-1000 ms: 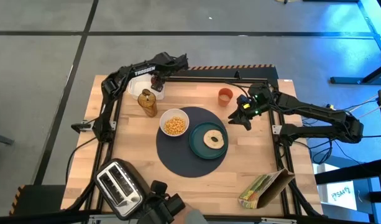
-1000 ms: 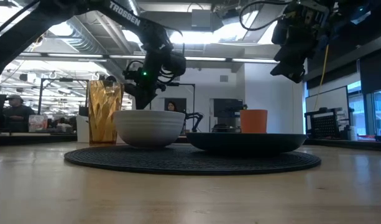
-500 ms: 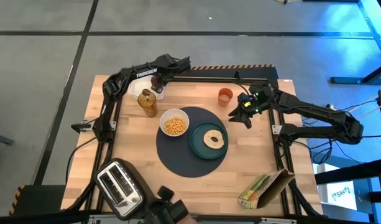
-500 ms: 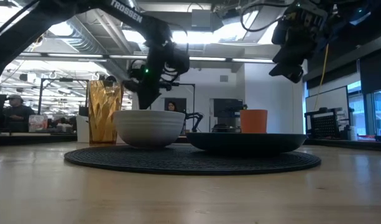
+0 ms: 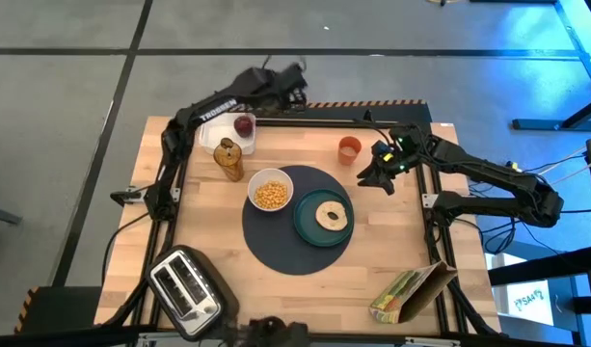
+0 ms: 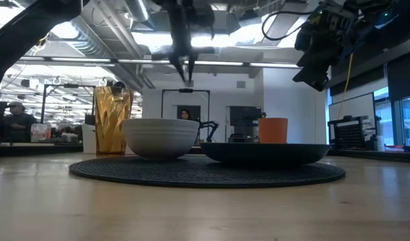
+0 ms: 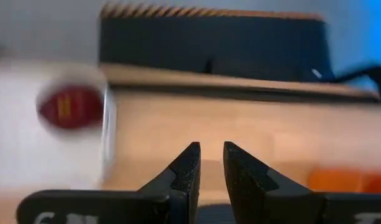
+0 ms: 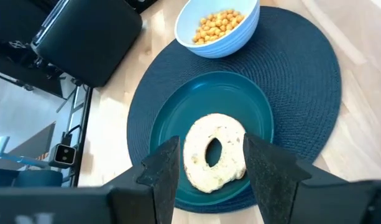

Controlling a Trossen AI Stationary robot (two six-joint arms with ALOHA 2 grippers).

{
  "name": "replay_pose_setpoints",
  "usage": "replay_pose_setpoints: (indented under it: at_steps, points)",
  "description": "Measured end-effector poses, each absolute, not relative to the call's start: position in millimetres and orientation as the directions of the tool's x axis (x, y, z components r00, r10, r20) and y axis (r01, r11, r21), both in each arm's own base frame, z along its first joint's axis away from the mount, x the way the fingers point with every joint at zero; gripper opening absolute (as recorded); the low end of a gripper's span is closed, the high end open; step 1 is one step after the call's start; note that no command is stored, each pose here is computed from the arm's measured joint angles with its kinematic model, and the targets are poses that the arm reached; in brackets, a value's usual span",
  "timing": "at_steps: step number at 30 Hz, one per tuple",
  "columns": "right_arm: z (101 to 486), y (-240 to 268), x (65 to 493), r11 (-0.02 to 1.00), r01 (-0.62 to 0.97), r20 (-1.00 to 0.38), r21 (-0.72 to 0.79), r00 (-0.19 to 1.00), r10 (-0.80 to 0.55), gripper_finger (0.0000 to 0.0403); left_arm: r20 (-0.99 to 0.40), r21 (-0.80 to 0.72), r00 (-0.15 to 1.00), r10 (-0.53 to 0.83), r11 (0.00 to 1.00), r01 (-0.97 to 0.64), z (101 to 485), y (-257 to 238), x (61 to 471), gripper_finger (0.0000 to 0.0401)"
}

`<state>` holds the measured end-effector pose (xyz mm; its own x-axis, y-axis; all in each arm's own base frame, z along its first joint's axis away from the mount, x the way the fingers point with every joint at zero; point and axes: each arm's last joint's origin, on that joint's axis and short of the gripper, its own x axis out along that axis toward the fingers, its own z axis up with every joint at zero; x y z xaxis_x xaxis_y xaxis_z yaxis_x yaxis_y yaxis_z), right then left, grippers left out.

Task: Arrange a breakfast setting
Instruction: Put the red apple on the green plate

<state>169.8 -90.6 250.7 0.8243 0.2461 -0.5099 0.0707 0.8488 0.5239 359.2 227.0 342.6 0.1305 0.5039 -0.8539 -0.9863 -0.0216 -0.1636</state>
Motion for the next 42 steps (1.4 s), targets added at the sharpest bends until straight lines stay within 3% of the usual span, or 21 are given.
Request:
replay_pose_setpoints:
  at_steps: [2,5,11,14,18,23,25,28,30,33,36,42]
  points:
    - [251,-90,170,0.848,0.07,-0.51,0.526,0.823,0.249,0.0168,-0.836,-0.074,0.151,0.528,0.164,-0.984,362,234,349,0.0064]
    - [250,-90,170,0.846,0.072,-0.512,0.529,0.822,0.25,0.0168,-0.835,0.074,0.133,0.534,0.348,-0.935,369,254,328,0.0064]
    - [250,-91,170,0.824,0.135,-0.529,0.55,0.82,0.219,0.0168,-0.939,0.159,0.127,0.319,0.733,-0.661,351,288,294,0.0064]
    - [249,-92,169,0.801,0.209,-0.554,0.561,0.814,0.176,0.0168,-0.943,0.232,0.091,0.321,0.827,-0.513,342,299,291,0.0064]
    - [248,-94,169,0.772,0.302,-0.583,0.559,0.805,0.107,0.0168,-0.941,0.315,0.071,0.33,0.934,-0.172,338,307,287,0.0064]
    - [247,-97,169,0.714,0.414,-0.613,0.565,0.79,0.027,0.0168,-0.927,0.36,0.005,0.374,0.887,0.288,339,316,277,0.0064]
    - [247,-97,168,0.686,0.45,-0.62,0.572,0.784,0.003,0.0168,-0.942,0.326,0.049,0.331,0.876,0.356,338,322,269,0.0064]
    - [247,-98,168,0.643,0.486,-0.626,0.591,0.779,-0.014,0.0168,-0.962,0.245,0.194,0.191,0.917,0.316,334,326,265,0.0064]
    - [246,-98,168,0.612,0.509,-0.63,0.605,0.777,-0.023,0.0168,-0.964,0.199,0.222,0.148,0.953,0.229,328,324,269,0.0064]
    - [246,-99,168,0.576,0.542,-0.636,0.612,0.77,-0.048,0.0168,-0.943,0.252,0.198,0.267,0.963,-0.097,323,330,278,0.0061]
    - [248,-100,169,0.57,0.545,-0.626,0.615,0.777,-0.067,0.0168,-0.915,0.311,0.096,0.391,0.838,-0.448,325,336,276,0.0056]
    - [260,-104,177,0.626,0.438,-0.502,0.645,0.861,-0.085,0.0168,-0.981,0.115,0.049,0.185,0.774,-0.622,305,322,271,0.0042]
